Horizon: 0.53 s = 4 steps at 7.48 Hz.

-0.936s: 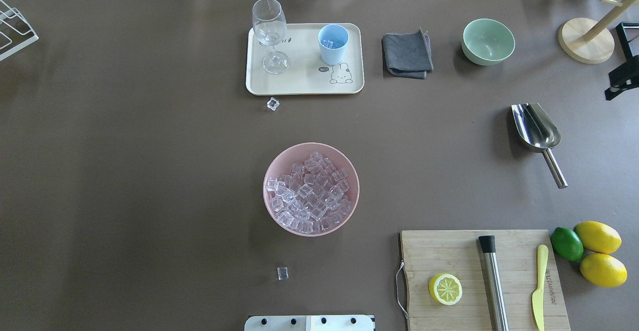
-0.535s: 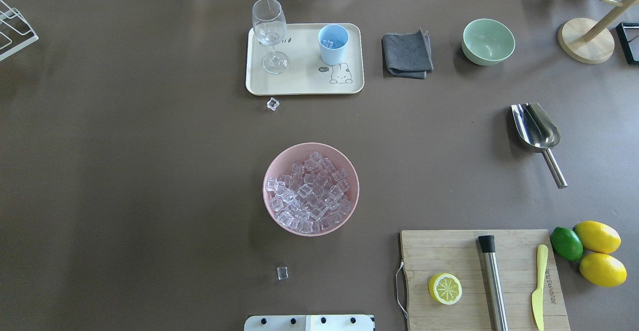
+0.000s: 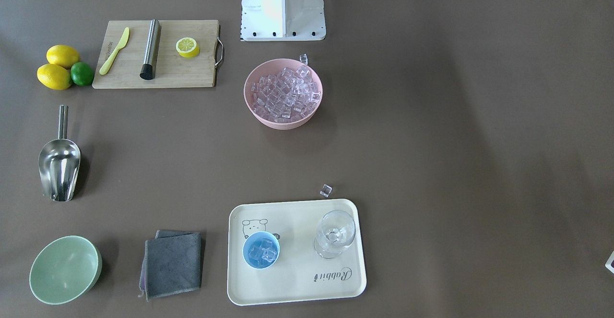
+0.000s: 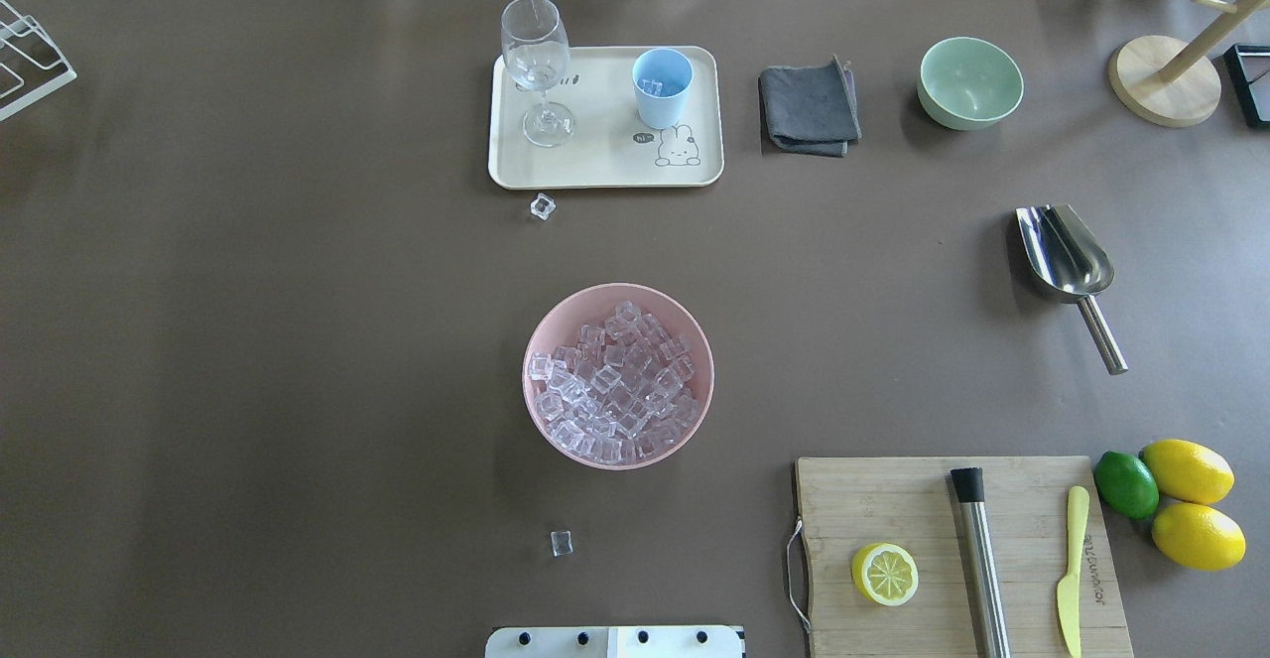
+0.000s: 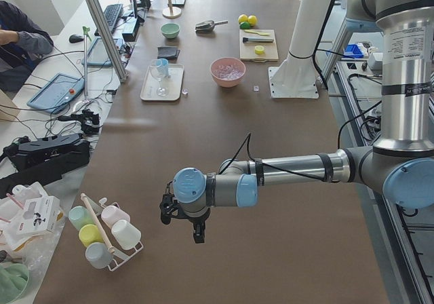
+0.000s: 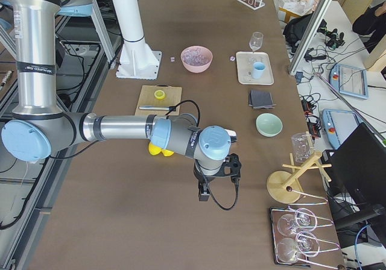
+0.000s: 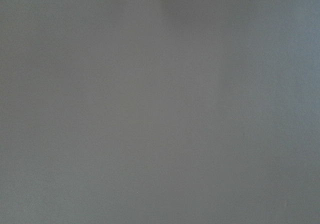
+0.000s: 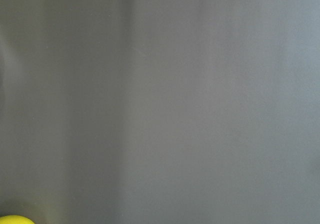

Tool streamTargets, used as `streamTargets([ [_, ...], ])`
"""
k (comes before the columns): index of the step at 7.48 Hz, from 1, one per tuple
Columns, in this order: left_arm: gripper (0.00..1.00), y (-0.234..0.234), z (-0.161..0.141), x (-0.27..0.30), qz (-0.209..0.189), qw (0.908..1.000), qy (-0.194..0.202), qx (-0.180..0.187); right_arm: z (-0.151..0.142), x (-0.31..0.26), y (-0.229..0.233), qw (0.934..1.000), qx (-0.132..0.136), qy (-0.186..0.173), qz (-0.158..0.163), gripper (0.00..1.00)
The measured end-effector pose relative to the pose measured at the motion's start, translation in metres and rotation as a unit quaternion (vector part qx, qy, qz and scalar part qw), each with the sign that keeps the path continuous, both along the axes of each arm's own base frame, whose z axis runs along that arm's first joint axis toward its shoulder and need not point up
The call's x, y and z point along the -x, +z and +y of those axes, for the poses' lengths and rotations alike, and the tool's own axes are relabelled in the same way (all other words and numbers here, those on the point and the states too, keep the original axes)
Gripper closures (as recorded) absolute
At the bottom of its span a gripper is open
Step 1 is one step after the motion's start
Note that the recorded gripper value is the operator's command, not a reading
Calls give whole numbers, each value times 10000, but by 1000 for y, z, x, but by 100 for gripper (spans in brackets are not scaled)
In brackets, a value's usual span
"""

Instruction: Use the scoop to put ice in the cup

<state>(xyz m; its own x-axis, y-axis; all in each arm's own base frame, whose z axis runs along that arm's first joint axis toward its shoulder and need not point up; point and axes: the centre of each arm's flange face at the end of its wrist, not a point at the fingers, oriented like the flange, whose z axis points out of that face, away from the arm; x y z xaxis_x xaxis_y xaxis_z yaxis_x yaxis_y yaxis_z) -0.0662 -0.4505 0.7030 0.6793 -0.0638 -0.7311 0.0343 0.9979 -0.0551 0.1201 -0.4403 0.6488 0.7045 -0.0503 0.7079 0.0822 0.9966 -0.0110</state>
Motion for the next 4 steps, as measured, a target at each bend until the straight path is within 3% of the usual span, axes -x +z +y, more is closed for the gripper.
streamTargets([
  [4,2,0,0,0,-3,10000,-8,17,1,0,11,9999,-105,1,10,0],
])
